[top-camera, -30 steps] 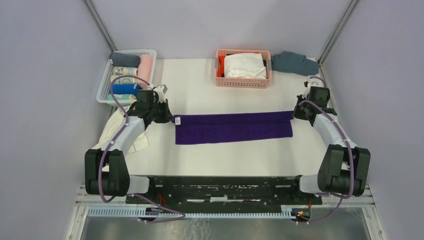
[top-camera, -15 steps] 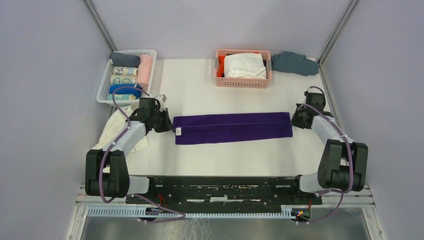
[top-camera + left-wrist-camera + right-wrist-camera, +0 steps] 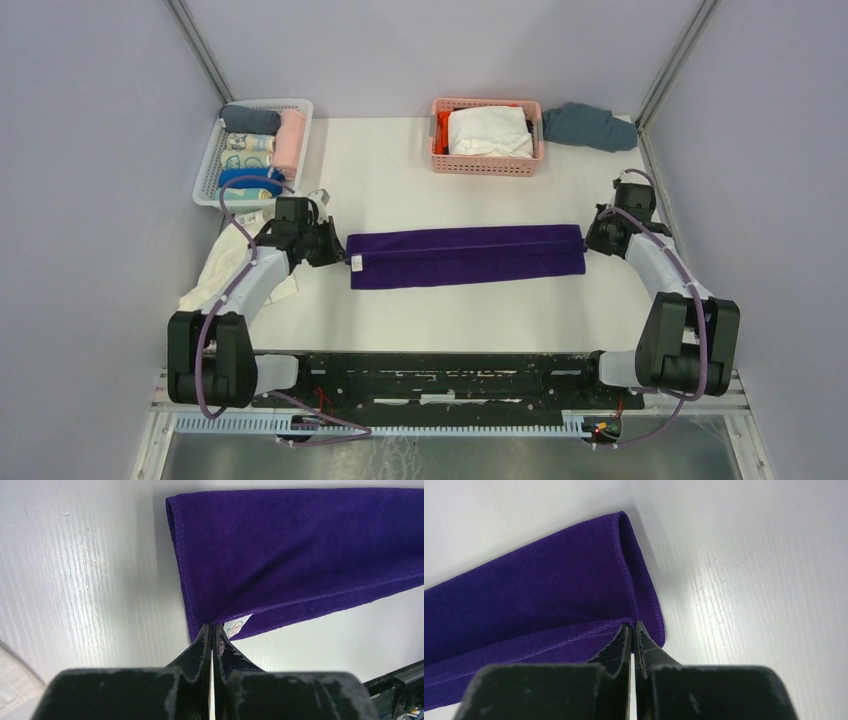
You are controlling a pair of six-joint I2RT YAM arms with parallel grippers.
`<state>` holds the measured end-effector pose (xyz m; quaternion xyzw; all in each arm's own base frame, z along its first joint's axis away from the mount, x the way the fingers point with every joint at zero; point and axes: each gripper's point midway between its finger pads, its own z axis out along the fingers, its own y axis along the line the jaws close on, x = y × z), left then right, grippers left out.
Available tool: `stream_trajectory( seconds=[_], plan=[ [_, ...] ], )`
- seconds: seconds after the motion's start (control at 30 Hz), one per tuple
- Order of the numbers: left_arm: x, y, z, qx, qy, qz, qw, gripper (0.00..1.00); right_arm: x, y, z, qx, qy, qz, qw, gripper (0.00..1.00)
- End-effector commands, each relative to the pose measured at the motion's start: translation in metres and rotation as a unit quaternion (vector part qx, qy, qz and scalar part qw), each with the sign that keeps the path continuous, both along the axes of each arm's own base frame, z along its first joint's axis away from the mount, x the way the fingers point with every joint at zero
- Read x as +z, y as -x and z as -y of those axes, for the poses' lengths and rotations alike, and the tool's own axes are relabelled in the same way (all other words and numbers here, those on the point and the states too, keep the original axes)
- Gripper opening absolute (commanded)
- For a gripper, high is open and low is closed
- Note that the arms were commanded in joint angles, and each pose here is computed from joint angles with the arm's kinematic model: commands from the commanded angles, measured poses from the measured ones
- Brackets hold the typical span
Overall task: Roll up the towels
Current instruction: Fold the towel at the center of the board.
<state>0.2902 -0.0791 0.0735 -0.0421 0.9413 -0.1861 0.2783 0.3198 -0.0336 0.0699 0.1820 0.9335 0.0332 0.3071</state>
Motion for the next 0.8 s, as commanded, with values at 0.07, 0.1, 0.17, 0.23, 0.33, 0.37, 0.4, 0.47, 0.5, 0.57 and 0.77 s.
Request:
stream_trajectory(
  seconds=[0.07, 0.1, 0.17, 0.23, 0.33, 0.37, 0.4, 0.47, 0.5, 0.57, 0.77],
  plan=[
    [0.023, 0.0, -0.002, 0.022, 0.007, 0.023, 0.999, 0.03, 0.021, -0.004, 0.01, -0.03, 0.017, 0.027, 0.999, 0.06],
    [0.02, 0.003, -0.002, 0.024, 0.007, 0.02, 1.0, 0.03, 0.018, -0.003, 0.01, -0.032, 0.016, 0.022, 0.999, 0.06],
    [0.012, 0.008, -0.001, 0.024, 0.009, 0.008, 1.0, 0.03, 0.011, -0.001, 0.01, -0.035, 0.015, 0.01, 0.999, 0.06],
    [0.003, 0.013, 0.001, 0.023, 0.014, -0.004, 1.0, 0.03, 0.003, 0.001, 0.012, -0.041, 0.016, -0.002, 0.999, 0.06],
    [-0.012, 0.019, 0.001, 0.021, 0.012, -0.021, 0.999, 0.04, -0.008, 0.004, 0.012, -0.043, 0.015, -0.017, 0.999, 0.06],
    [-0.016, 0.02, 0.0, 0.021, 0.009, -0.027, 0.999, 0.04, -0.012, 0.004, 0.011, -0.044, 0.014, -0.022, 0.999, 0.06],
    [-0.018, 0.021, 0.0, 0.019, 0.009, -0.032, 0.999, 0.04, -0.015, 0.005, 0.012, -0.044, 0.015, -0.028, 0.999, 0.07],
    [-0.022, 0.021, 0.001, 0.017, 0.011, -0.04, 0.999, 0.05, -0.022, 0.006, 0.013, -0.046, 0.016, -0.038, 0.998, 0.07],
    [-0.024, 0.022, 0.002, 0.015, 0.013, -0.045, 0.999, 0.05, -0.024, 0.006, 0.014, -0.047, 0.018, -0.043, 0.998, 0.07],
    [-0.027, 0.024, 0.005, 0.011, 0.016, -0.053, 0.998, 0.06, -0.028, 0.005, 0.015, -0.047, 0.021, -0.049, 0.997, 0.08],
    [-0.028, 0.026, 0.006, 0.014, 0.016, -0.056, 0.998, 0.15, -0.03, 0.004, 0.012, -0.04, 0.014, -0.049, 0.998, 0.22]
  ],
)
